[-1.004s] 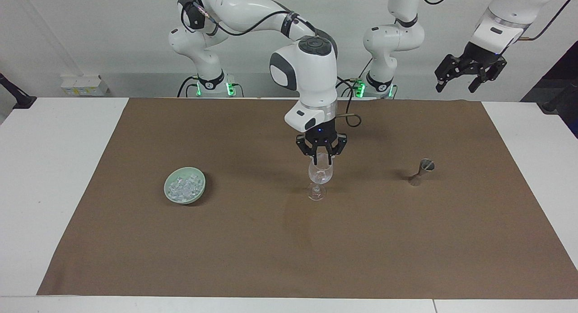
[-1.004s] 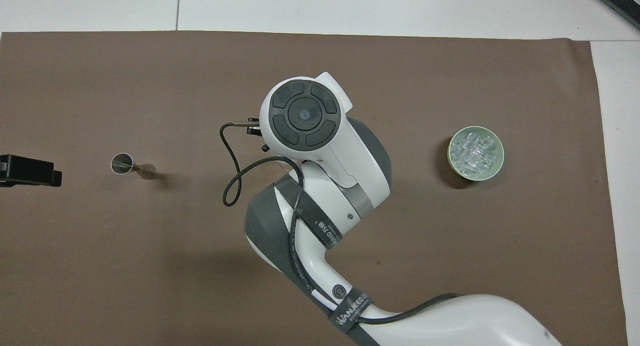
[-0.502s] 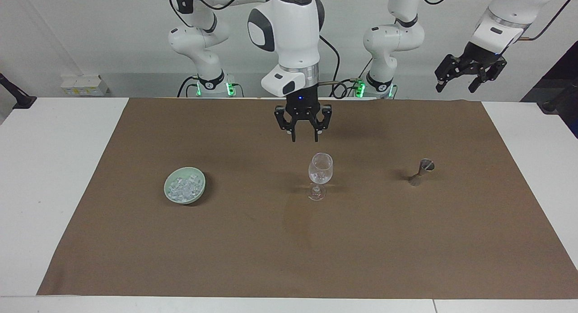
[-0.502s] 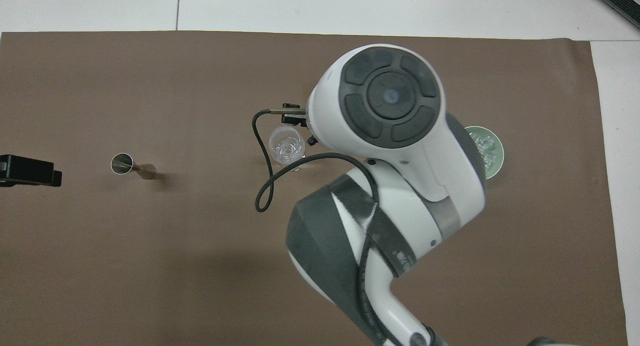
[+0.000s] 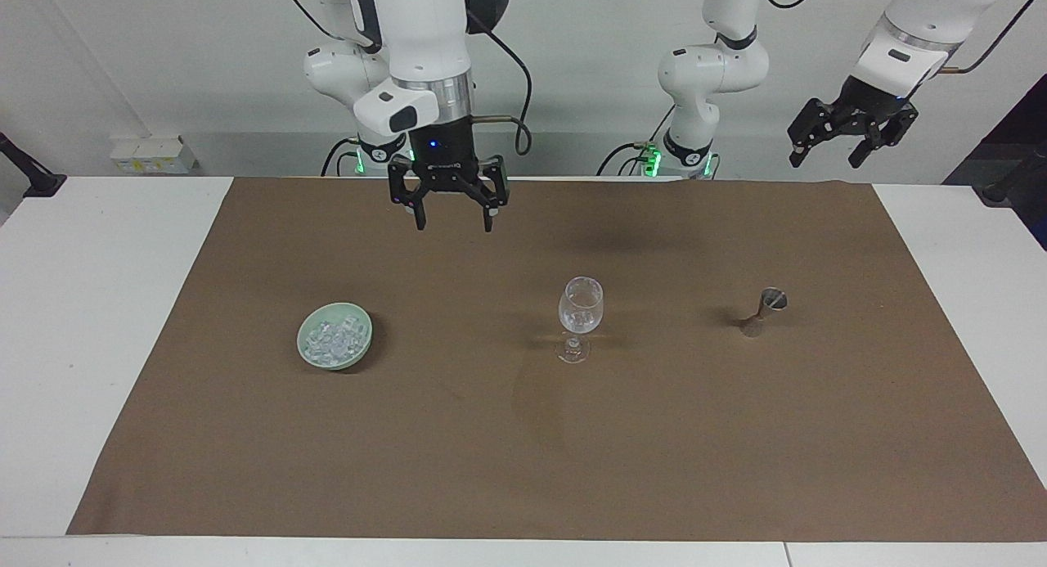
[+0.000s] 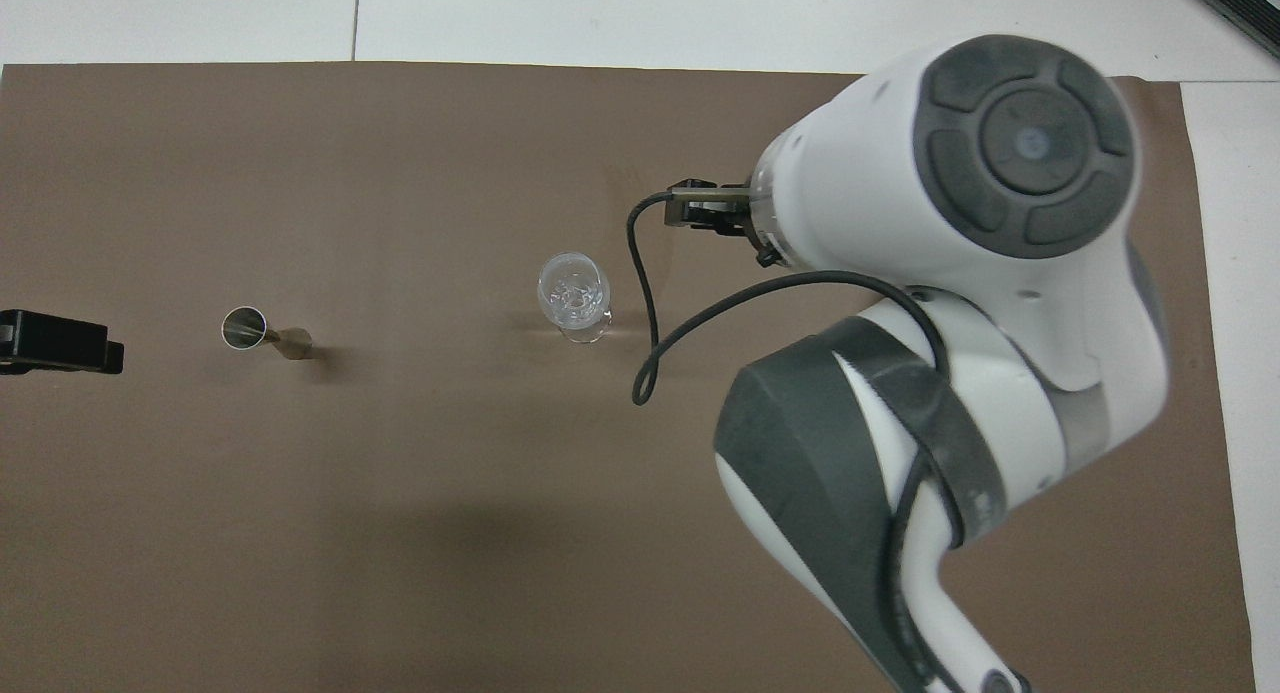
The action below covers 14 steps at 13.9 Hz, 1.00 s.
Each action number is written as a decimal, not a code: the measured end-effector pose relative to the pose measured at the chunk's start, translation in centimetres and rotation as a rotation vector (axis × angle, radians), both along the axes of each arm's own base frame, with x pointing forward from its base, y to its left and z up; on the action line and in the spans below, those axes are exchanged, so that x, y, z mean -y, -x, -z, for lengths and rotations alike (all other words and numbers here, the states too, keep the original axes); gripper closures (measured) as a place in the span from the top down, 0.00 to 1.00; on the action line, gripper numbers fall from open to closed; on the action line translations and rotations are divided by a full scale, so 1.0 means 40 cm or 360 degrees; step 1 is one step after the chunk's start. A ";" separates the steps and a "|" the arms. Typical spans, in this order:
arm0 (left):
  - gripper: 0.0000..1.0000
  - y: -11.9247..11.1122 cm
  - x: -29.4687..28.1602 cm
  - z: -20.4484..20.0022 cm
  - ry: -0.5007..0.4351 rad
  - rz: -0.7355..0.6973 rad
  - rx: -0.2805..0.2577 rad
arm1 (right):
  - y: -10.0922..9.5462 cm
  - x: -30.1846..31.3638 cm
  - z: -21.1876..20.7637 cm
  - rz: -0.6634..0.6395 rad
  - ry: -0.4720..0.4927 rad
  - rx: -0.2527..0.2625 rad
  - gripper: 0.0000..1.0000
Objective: Pour wine and add ice with both arms
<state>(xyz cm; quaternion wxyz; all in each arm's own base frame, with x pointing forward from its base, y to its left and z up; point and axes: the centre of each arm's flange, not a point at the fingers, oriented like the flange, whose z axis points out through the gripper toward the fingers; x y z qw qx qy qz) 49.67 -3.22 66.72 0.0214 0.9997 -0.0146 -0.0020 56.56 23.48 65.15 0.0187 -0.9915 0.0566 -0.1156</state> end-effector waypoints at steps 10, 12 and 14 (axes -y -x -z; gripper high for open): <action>1.00 0.000 0.000 0.000 0.0000 0.0000 0.0000 | 0.083 0.282 -0.140 0.0038 0.0100 -0.0103 1.00; 1.00 0.000 0.000 0.000 0.0000 0.0000 0.0000 | 0.099 0.333 -0.149 0.0063 0.0092 -0.0153 1.00; 1.00 0.000 0.000 0.000 0.0000 0.0000 0.0000 | 0.098 0.389 -0.142 0.0036 0.0048 -0.0204 1.00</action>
